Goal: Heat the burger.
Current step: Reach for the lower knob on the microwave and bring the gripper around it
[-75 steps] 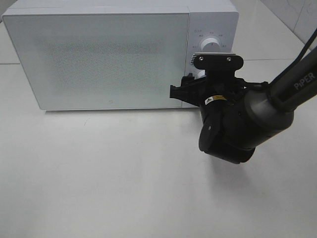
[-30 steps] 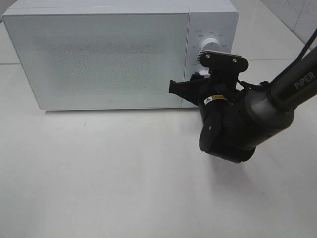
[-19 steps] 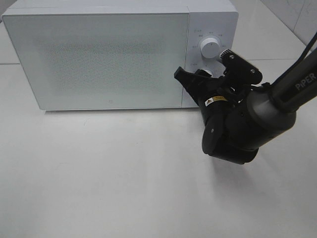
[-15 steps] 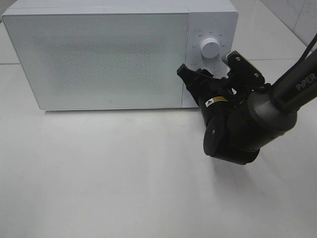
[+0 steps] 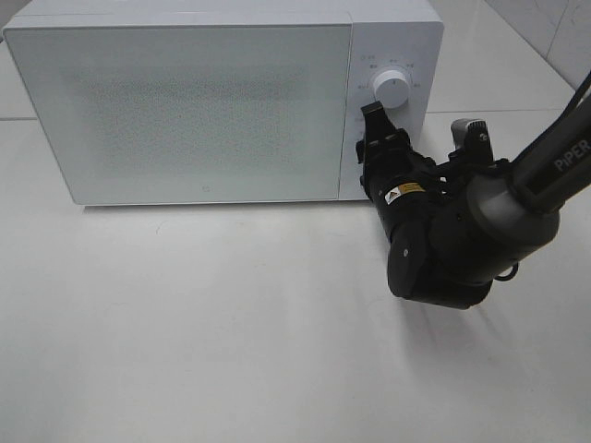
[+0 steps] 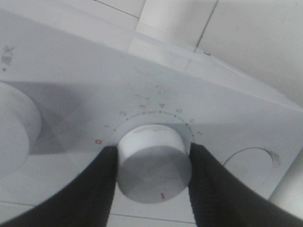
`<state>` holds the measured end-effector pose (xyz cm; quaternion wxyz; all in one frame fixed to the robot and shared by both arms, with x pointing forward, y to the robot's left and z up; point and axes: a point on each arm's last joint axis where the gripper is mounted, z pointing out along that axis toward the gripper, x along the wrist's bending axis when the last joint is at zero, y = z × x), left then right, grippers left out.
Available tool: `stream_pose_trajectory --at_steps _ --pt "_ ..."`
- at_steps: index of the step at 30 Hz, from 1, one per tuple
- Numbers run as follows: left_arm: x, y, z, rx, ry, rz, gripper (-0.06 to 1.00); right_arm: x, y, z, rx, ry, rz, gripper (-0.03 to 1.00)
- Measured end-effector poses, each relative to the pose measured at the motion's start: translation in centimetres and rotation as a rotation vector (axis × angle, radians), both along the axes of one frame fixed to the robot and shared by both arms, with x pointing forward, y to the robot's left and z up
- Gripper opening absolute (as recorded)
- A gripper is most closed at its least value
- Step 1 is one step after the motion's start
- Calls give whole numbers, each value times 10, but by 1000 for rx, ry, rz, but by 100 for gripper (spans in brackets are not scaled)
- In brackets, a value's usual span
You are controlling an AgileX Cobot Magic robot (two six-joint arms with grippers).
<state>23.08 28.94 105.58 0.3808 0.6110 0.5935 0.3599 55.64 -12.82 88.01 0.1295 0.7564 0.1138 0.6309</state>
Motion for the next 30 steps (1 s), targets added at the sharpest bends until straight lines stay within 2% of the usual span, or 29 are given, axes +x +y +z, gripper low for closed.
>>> stream_pose_trajectory --at_steps 1,3,4,5,6,7,8,9,12,18,24,30 --pt "0 0 0 0 0 0 99 0 0 0 0 0 0 46" --pt "0 0 0 0 0 0 99 0 0 0 76 -5 -8 46" --pt "0 0 0 0 0 0 99 0 0 0 76 -5 -8 46" --pt "0 0 0 0 0 0 99 0 1 0 138 -8 -14 46" --pt "0 0 0 0 0 0 99 0 1 0 138 -8 -14 46" --pt "0 0 0 0 0 0 99 0 1 0 196 -12 -21 46" --pt "0 0 0 0 0 0 99 0 1 0 196 -12 -21 46" --pt "0 0 0 0 0 0 99 0 1 0 252 -15 -25 46" --pt "0 0 0 0 0 0 99 0 2 0 294 -17 -28 46" --pt "0 0 0 0 0 0 99 0 2 0 341 -18 -33 46" --pt "0 0 0 0 0 0 99 0 2 0 350 -19 -35 46" --pt "0 0 0 0 0 0 99 -3 -1 -2 286 -15 -25 47"
